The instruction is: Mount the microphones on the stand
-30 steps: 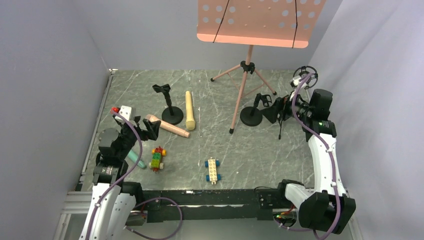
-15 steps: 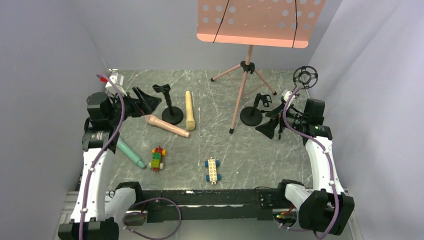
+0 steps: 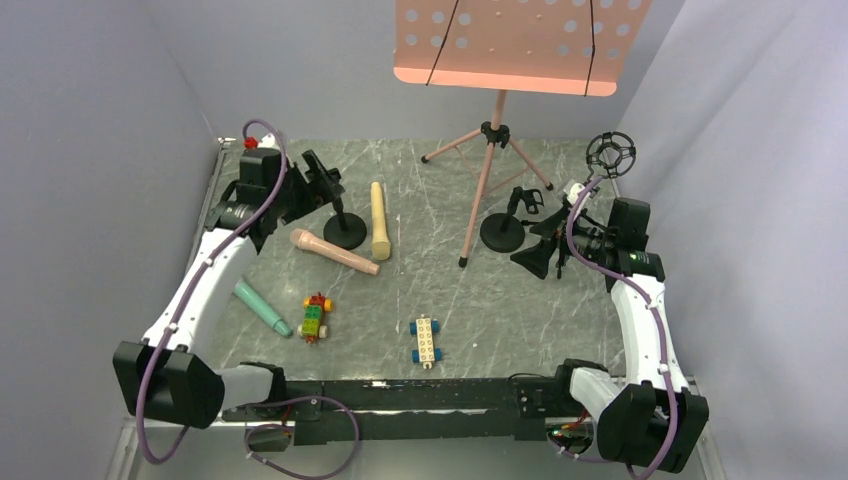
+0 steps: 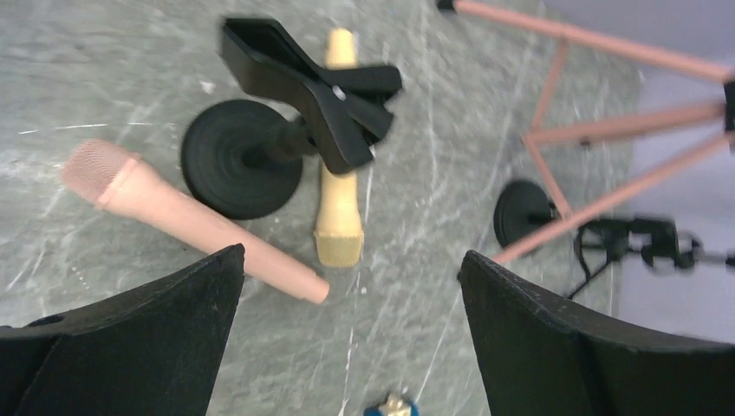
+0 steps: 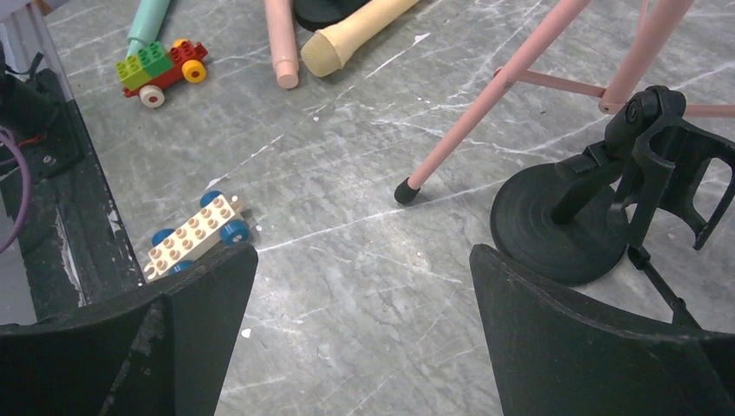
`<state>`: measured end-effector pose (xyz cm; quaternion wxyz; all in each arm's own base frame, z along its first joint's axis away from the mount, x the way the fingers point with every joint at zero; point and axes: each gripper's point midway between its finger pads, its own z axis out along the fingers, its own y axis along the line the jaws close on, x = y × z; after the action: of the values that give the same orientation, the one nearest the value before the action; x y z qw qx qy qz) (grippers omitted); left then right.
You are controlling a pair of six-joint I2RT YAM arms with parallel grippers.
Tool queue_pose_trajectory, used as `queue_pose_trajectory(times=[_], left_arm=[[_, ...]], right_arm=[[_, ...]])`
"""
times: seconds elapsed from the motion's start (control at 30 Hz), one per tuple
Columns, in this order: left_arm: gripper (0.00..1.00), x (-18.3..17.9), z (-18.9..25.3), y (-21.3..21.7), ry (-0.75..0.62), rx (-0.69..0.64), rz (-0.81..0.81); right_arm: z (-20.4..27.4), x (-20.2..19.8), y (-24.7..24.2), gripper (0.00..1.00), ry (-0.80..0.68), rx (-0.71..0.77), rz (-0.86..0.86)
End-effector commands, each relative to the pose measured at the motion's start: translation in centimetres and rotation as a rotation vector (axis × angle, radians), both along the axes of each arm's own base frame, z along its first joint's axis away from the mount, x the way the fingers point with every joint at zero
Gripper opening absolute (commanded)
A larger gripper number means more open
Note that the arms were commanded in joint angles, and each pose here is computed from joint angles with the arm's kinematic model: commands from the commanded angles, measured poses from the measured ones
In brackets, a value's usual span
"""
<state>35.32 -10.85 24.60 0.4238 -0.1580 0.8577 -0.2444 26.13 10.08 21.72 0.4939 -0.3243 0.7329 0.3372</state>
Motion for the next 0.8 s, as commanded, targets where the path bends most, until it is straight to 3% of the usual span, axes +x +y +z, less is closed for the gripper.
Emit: queue_pose_trajectory(times=[0.0,0.2,0.77], left_arm=[[0.99,1.9,1.9,3.6,0.013,0.042,0.312],[0.99,3.9,2.4,3.9,0.150,-0.002,0.471],[0.79,8.3,-0.3,2.0,0.280,-0.077,0.632]], right_arm=[[0.9,-0.4,0.8,1.00,-0.052,0.017,0.049],[0.8,-0.3,1.0,1.00,-0.049,0.017,0.056],[0.8,-0.6,1.5,1.00,-0.053,0.009,0.072]])
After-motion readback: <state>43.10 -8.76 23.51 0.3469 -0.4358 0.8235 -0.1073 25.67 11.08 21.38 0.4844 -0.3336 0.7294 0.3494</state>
